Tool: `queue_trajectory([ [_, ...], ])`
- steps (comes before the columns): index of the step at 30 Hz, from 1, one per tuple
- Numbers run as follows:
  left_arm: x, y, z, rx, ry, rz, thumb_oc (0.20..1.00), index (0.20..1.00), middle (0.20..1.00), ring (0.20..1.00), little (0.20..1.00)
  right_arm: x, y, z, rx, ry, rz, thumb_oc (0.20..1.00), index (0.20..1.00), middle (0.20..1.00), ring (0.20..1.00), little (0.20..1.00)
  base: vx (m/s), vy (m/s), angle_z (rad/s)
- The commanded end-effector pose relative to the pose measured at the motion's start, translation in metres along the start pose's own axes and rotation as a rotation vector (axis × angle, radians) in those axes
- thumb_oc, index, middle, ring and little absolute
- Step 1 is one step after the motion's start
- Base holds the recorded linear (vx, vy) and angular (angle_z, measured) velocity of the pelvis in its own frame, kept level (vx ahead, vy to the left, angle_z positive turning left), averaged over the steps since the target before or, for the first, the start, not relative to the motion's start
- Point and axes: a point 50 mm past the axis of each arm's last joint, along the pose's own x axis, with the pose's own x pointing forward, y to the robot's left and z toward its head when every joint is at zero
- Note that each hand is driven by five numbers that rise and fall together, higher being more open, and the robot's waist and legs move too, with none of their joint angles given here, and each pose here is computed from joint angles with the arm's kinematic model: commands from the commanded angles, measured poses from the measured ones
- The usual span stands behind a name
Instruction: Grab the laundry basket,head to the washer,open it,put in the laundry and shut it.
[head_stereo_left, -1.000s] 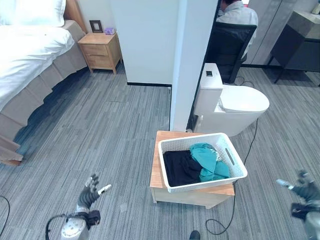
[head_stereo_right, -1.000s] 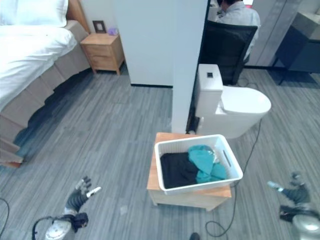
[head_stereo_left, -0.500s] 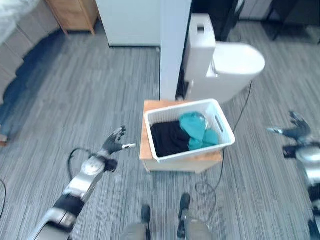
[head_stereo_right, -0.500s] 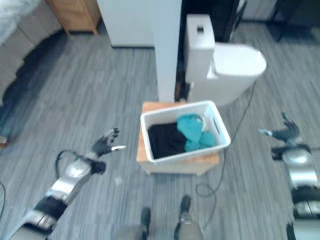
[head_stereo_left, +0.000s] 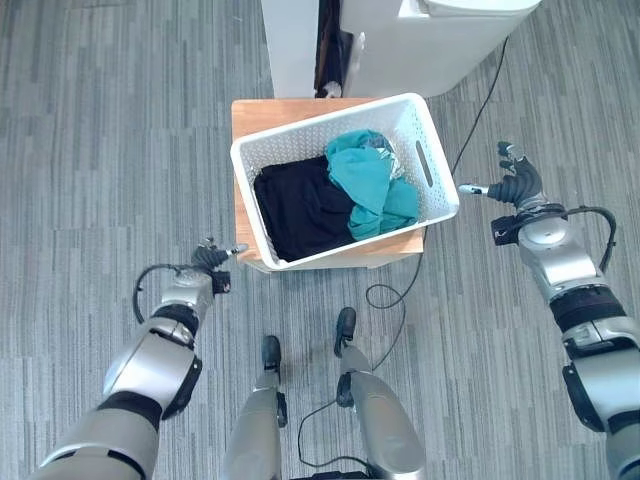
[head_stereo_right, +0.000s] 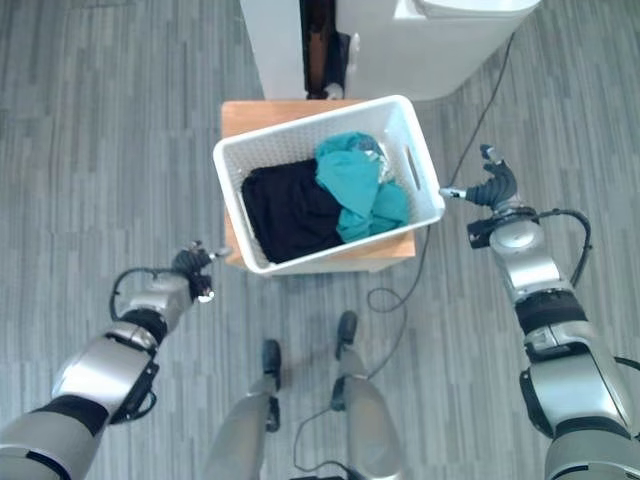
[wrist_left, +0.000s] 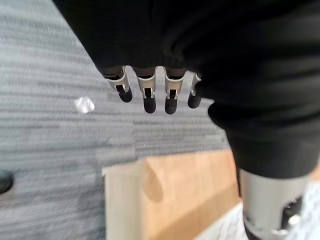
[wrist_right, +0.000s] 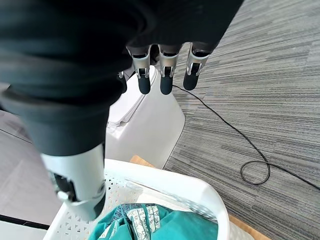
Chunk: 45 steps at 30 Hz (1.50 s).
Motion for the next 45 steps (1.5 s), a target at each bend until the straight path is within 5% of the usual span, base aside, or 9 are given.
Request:
queue_trajectory([
  [1, 0.0, 0.016, 0.026, 0.004, -0.082, 0.042, 1.0, 1.0, 1.0, 1.0, 1.0, -0.007, -0.023, 0.006, 0.015, -0.084, -0.077, 1.0, 1.0, 1.0, 1.0, 1.0, 0.0, 0.0, 0.0],
  [14, -0.005, 0.036, 0.071, -0.012, -0.215, 0.09, 1.0, 1.0, 1.0, 1.0, 1.0, -0.028, -0.062, -0.014, -0.016, -0.062, -0.177, 1.0, 1.0, 1.0, 1.0, 1.0, 0.0, -0.006, -0.03],
  [31, -0.026, -0.031, 0.107, 0.109, -0.439, -0.218, 1.0, 1.0, 1.0, 1.0, 1.0, -0.026, -0.062, -0.02, 0.012, -0.028, -0.202, 1.0, 1.0, 1.0, 1.0, 1.0, 0.0, -0.005, 0.08],
  [45, -0.029, -0.062, 0.114, 0.285, -0.447, -0.268, 1.0, 1.0, 1.0, 1.0, 1.0, -0.016, -0.055, -0.018, 0.071, -0.011, -0.206, 1.0, 1.0, 1.0, 1.0, 1.0, 0.01, 0.002, 0.03],
])
